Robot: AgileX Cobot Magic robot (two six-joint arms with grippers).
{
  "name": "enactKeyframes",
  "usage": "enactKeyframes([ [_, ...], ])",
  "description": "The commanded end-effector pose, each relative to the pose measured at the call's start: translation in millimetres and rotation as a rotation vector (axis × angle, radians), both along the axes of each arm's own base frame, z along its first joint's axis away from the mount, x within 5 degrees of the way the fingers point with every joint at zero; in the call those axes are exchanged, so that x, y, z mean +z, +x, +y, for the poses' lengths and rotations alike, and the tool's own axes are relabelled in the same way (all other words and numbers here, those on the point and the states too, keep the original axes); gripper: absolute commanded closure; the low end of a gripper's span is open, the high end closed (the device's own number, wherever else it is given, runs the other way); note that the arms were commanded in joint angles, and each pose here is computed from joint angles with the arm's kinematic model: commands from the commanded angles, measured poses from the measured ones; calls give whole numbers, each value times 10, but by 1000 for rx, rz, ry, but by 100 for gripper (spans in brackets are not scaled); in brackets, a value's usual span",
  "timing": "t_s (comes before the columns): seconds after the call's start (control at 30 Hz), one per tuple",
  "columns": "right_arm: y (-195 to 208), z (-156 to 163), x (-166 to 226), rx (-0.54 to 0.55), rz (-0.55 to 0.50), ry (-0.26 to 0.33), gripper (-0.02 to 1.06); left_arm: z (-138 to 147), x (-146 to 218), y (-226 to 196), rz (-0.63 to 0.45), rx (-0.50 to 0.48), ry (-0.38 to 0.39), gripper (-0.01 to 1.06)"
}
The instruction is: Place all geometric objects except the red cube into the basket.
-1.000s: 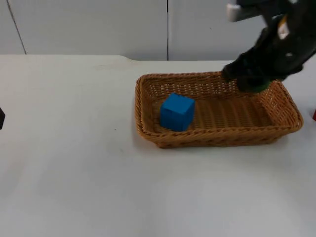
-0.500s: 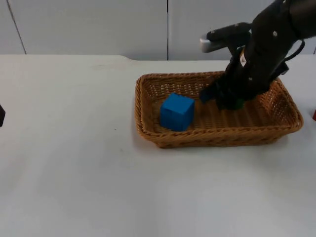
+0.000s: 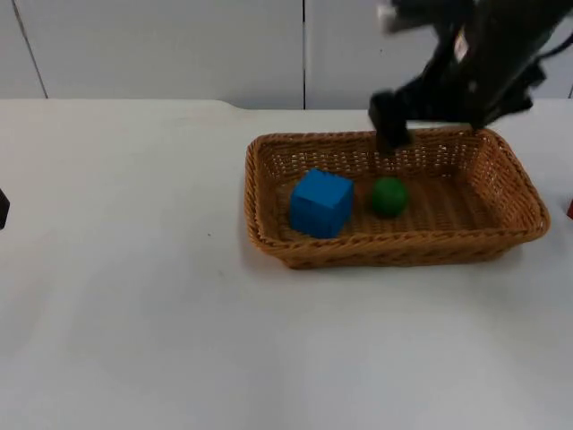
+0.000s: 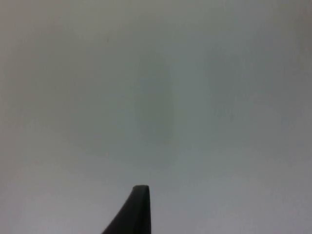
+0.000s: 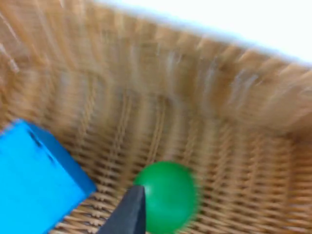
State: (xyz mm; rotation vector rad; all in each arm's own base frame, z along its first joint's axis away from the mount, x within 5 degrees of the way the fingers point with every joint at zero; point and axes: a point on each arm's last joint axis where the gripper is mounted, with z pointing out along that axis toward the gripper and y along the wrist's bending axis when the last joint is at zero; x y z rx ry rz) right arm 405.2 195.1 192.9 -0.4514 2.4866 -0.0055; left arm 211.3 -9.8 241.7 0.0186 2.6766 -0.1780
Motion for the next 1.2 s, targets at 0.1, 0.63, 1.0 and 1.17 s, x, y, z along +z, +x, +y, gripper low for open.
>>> enactKeyframes([
  [0.1,-311,-169,953,12,-113,17,7,8,3,-10,-7,2,4,0],
  [0.63,-1780,-928,1770,62,-295,90,7,-19,259,-209,-112,-19,-13,0],
  [1.0,-2876,-1423,1768,126,-402,204,7,-63,853,-1085,-439,-48,-31,0],
  [1.17,-3268,-1586,1687,178,-406,217,7,-90,960,-1483,-559,-67,-45,0],
])
